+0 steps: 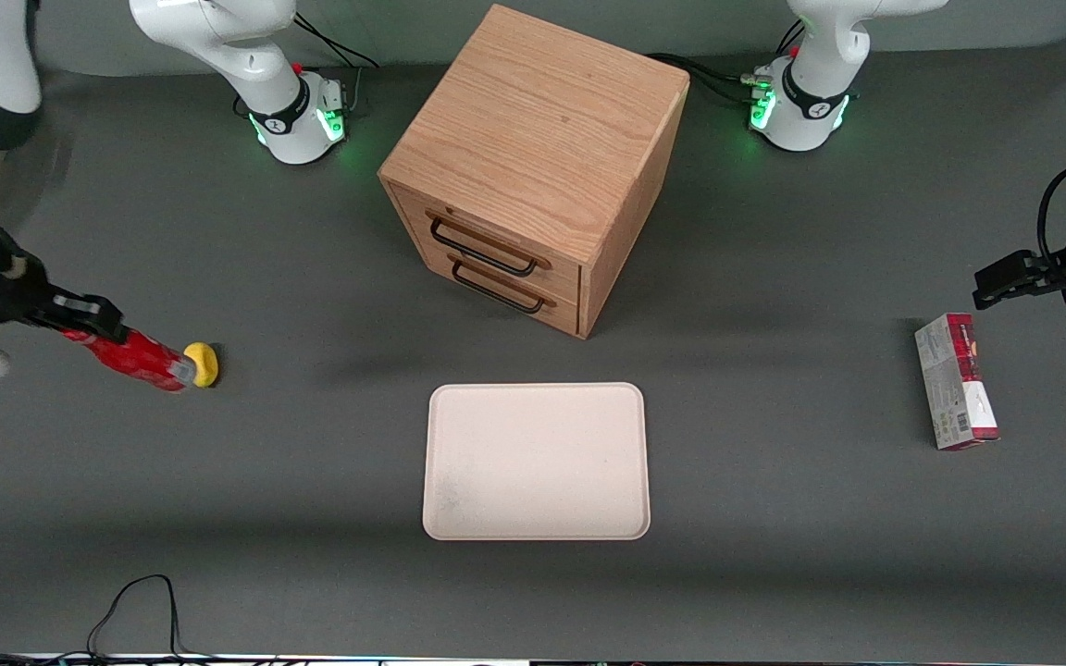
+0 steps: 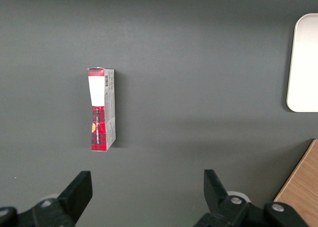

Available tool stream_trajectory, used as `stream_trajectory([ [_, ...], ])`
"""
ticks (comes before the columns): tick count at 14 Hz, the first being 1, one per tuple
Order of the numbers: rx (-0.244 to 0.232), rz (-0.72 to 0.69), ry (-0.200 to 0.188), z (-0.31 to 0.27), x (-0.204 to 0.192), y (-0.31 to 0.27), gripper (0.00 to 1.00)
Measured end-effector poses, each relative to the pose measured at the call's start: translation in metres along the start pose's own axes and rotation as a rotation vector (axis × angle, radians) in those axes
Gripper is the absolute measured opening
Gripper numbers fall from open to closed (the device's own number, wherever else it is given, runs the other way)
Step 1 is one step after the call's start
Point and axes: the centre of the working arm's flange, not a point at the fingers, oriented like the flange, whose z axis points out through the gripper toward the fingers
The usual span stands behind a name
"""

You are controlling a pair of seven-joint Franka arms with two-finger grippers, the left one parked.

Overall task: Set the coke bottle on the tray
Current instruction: 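Move the held bottle over the cream tray and lower it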

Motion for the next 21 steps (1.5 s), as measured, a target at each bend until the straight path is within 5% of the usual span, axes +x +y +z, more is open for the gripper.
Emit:
stream_trajectory([
  [3, 0.054, 0.009, 0.02, 0.001, 0.01, -0.074, 0.38],
  [6, 0.056, -0.027, 0.034, 0.019, 0.008, -0.136, 0.38],
  [10, 0.09, -0.05, 0.098, 0.09, 0.008, -0.228, 0.38],
  [13, 0.126, -0.061, 0.087, 0.155, 0.022, -0.25, 0.38],
  [18, 0.089, -0.099, 0.089, 0.253, 0.036, -0.264, 0.38],
  [21, 0.11, -0.104, 0.096, 0.281, 0.038, -0.271, 0.38],
])
